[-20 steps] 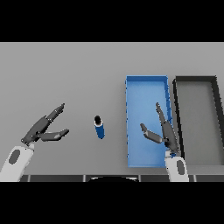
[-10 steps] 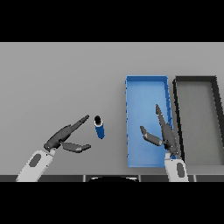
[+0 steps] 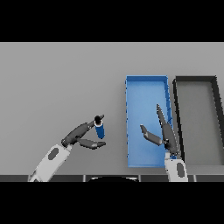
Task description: Pick up the blue pipe and place it into the blue bin.
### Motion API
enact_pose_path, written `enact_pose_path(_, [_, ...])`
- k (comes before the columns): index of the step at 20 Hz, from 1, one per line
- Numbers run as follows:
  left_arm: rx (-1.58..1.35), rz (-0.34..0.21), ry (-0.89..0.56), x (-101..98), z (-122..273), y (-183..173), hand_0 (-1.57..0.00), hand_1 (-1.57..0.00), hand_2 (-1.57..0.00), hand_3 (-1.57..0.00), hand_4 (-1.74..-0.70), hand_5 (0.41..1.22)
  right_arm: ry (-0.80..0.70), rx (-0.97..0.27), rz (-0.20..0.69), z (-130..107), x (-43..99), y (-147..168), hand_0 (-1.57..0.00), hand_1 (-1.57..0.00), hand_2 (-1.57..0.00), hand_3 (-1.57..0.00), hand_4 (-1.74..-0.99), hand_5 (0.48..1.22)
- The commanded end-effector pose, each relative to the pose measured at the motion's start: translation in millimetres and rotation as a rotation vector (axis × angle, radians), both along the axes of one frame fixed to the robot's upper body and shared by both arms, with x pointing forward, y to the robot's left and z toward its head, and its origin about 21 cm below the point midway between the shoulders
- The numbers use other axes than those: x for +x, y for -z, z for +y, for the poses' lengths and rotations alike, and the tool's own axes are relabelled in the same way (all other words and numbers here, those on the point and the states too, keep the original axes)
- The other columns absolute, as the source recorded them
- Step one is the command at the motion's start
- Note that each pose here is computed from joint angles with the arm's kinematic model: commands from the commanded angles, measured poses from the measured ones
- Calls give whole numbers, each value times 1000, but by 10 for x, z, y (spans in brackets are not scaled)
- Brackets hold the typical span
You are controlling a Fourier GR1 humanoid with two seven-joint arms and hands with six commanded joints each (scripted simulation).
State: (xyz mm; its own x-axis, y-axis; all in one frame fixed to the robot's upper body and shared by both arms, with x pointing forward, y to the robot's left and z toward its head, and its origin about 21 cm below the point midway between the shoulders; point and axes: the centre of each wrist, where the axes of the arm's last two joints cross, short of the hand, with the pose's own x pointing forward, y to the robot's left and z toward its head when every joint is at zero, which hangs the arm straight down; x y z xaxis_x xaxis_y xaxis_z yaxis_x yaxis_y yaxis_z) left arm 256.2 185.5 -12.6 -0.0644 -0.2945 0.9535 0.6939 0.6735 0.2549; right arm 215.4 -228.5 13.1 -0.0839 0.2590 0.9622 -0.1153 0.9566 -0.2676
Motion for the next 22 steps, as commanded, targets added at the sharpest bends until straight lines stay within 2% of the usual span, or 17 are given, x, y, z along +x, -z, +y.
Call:
enact_pose_path(1, [20, -7, 7, 40, -42, 19, 1, 1, 1, 1, -1136, 459, -2, -2, -7, -2, 25, -17, 1, 1, 1, 1, -1204, 607])
enact_pose_path(2, [6, -8, 19, 48, -95, 29, 1, 1, 1, 1, -1131, 462, 1, 2, -15, -2, 19, -38, 1, 1, 1, 1, -1201, 605])
enact_pose_path(7, [-106, 1, 22, 141, -310, 74, 1, -2, -39, -6, -1240, 558, 0, -1, -6, -19, -29, 22, 1, 1, 1, 1, -1204, 605])
enact_pose_path(8, [-123, 3, 16, 138, -337, 86, 1, -40, -110, -43, -1267, 585, 3, -11, -12, -42, -22, 3, 1, 1, 1, 1, -1196, 603])
enact_pose_path(10, [-139, 9, -6, 167, -378, 63, -100, -265, -357, -215, -1317, 651, 6, 2, -4, -29, -24, 18, 1, 1, 1, 1, -1198, 605])
enact_pose_path(11, [-172, 26, -10, 131, -393, 93, -289, -458, -539, -486, -1342, 765, 9, 7, -8, -32, -12, 5, 1, 1, 1, 1, -1199, 605])
enact_pose_path(12, [-180, 46, -23, 130, -426, 117, -504, -677, -733, -703, -1416, 856, 9, 4, -8, -36, -15, 14, 1, 1, 1, 1, -1196, 604])
enact_pose_path(14, [-158, 28, 3, 83, -485, 129, -888, -999, -1035, -1009, -1526, 988, -8, 14, -6, -6, -6, 6, 1, 1, 1, 1, -1195, 604])
enact_pose_path(17, [-177, -1, 36, 24, -532, 147, -1221, -1278, -1296, -1225, -1626, 1101, 12, 1, -5, -62, 16, -30, 1, 1, 1, 1, -1195, 603])
enact_pose_path(19, [-179, -19, 24, 39, -530, 138, -1347, -1384, -1395, -1317, -1665, 1144, -3, 10, 0, -27, 9, -20, 1, 1, 1, 1, -1190, 600])
enact_pose_path(22, [-241, -75, 8, 31, -600, 9, -1456, -1475, -1481, -1406, -1702, 1182, -8, 6, -5, -10, 15, -10, 1, 1, 1, 1, -1189, 603])
